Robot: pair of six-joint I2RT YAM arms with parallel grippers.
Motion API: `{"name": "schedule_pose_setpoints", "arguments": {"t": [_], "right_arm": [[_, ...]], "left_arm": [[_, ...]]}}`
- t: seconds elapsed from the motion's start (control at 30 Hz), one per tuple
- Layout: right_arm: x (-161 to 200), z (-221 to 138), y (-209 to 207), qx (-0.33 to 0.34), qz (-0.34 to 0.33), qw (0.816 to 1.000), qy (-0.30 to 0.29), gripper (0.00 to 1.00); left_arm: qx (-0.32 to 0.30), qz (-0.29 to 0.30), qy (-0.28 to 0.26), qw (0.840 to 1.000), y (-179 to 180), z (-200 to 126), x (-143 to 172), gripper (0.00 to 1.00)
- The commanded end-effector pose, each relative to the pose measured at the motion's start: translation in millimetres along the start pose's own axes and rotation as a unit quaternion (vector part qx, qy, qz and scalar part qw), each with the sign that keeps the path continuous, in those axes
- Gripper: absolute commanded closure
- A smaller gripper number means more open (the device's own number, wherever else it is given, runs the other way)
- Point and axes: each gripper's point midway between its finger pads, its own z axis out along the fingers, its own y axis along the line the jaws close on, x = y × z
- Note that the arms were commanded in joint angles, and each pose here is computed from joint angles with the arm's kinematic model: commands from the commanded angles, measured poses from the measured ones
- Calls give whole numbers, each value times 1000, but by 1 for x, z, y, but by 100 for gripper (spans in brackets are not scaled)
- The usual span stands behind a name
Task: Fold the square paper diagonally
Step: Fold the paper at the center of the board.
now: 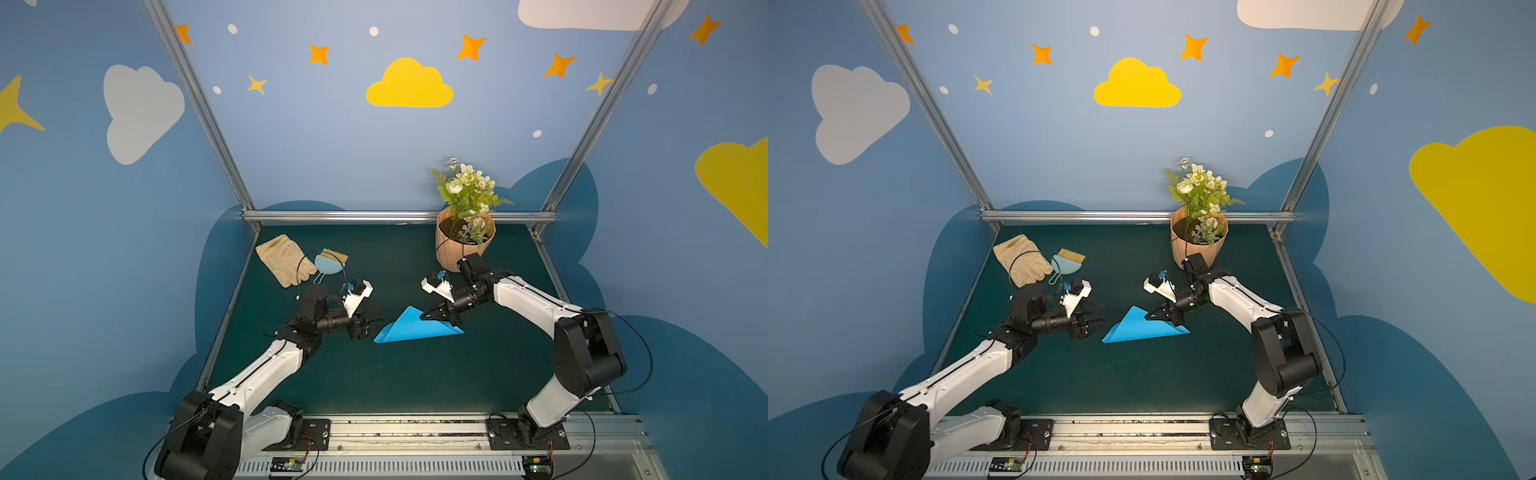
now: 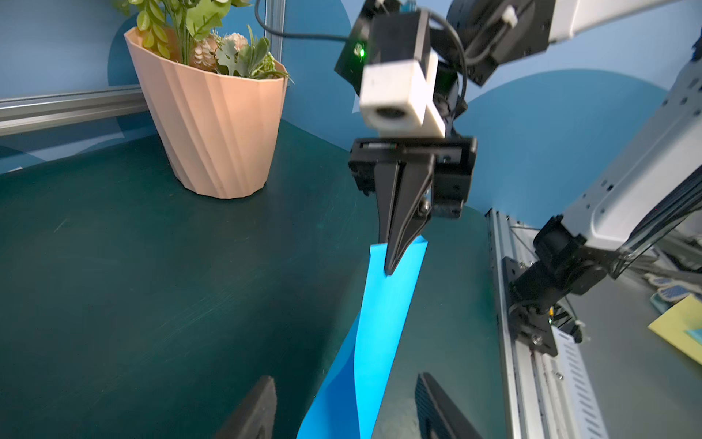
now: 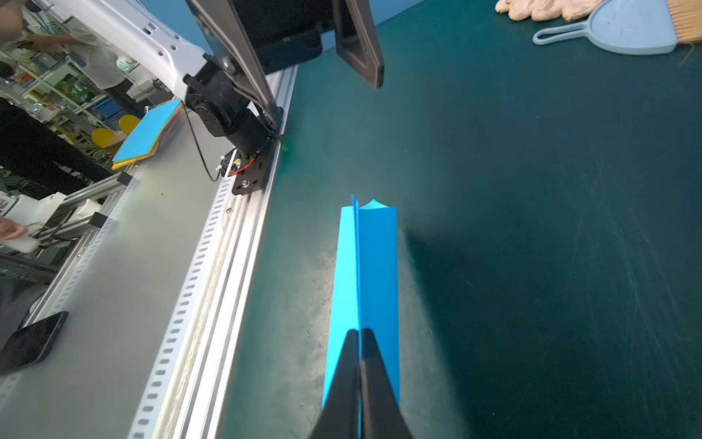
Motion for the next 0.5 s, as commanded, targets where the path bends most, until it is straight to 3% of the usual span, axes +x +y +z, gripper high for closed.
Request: {"name": "schedule_pose_setpoints", "arguments": {"t": [0.0, 0.3, 0.47], "right_arm": [[-15, -8, 17, -25, -22, 999, -20, 100], [-22, -7, 27, -49, -36, 998, -23, 100], [-21, -7, 32, -56, -38, 997, -27, 100]], "left_arm": [[3, 35, -15, 999, -3, -2, 1, 32], [69, 28, -4, 997, -13, 9, 8, 31], [45, 47, -6, 998, -3, 7, 7, 38]]}}
